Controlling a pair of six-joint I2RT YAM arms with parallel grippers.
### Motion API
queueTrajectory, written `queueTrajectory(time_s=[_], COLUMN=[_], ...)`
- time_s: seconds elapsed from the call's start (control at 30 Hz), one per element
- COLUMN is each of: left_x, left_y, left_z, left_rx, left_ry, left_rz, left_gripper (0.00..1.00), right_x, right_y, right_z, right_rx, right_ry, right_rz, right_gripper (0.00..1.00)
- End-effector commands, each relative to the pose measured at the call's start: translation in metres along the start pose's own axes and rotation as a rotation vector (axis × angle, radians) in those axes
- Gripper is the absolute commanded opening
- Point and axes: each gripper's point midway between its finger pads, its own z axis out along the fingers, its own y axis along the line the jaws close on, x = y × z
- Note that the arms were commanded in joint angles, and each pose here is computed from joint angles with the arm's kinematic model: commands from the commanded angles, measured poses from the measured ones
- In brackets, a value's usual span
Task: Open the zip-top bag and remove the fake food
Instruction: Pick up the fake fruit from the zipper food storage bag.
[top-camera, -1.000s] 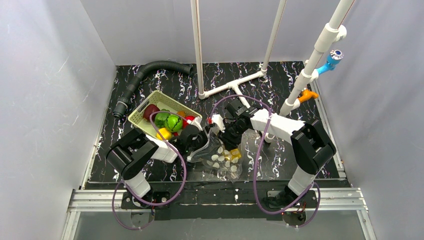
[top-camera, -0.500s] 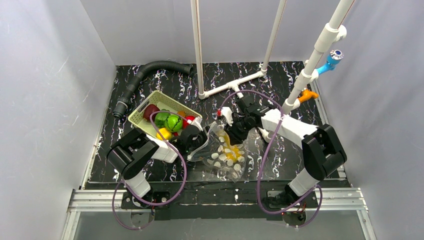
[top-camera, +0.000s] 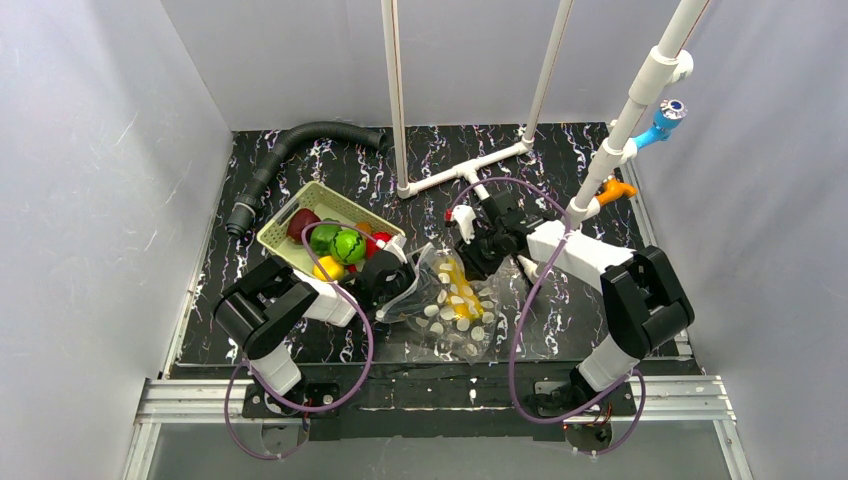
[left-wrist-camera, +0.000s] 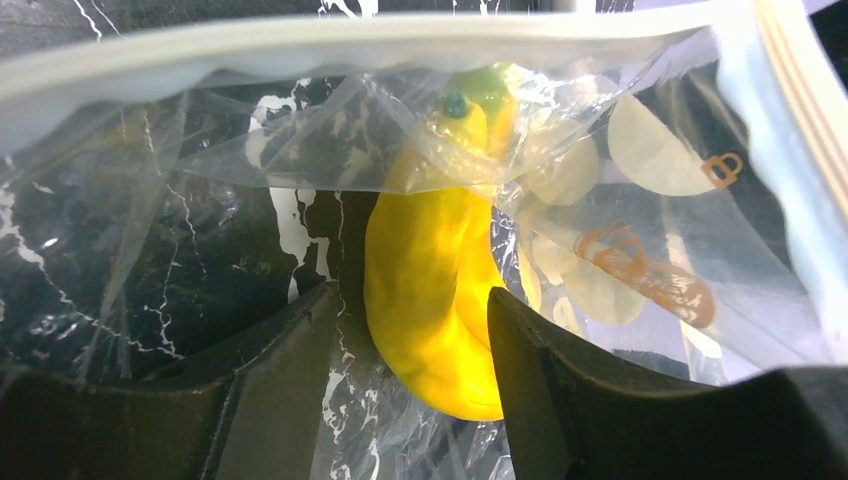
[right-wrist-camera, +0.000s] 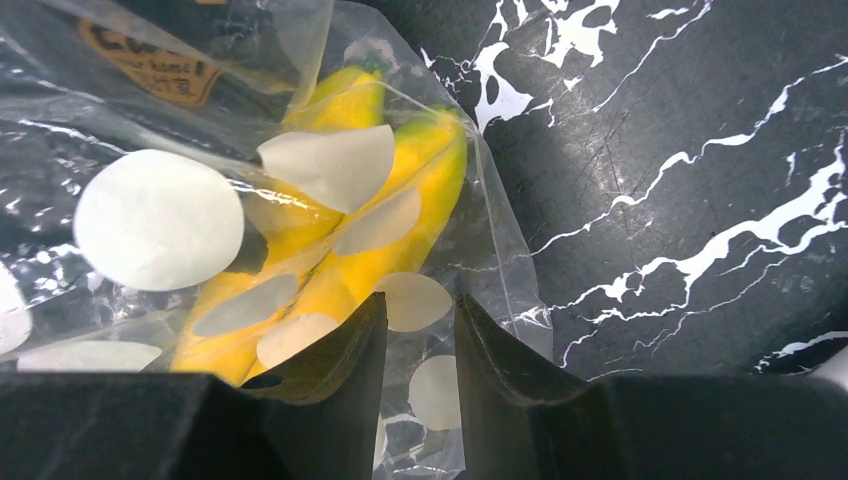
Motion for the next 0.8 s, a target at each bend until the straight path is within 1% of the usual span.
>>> queueTrajectory(time_s=[0.0, 0.77], left_x=[0.013, 0.016], left_y=[0.009, 0.003], left_z=[0.001, 0.005], left_rx=[-0.035, -0.017], left_ry=[0.047, 0.069], left_rz=[0.023, 0.031], left_gripper=[0.56, 0.58], right_x=[-0.007, -0.002], right_y=[-0.001, 0.028], right_z=[0.004, 0.01], right_rx=[-0.003, -0.176], right_ry=[-0.016, 0.026], right_rz=[0.016, 0.072], right_gripper=[0.38, 0.38])
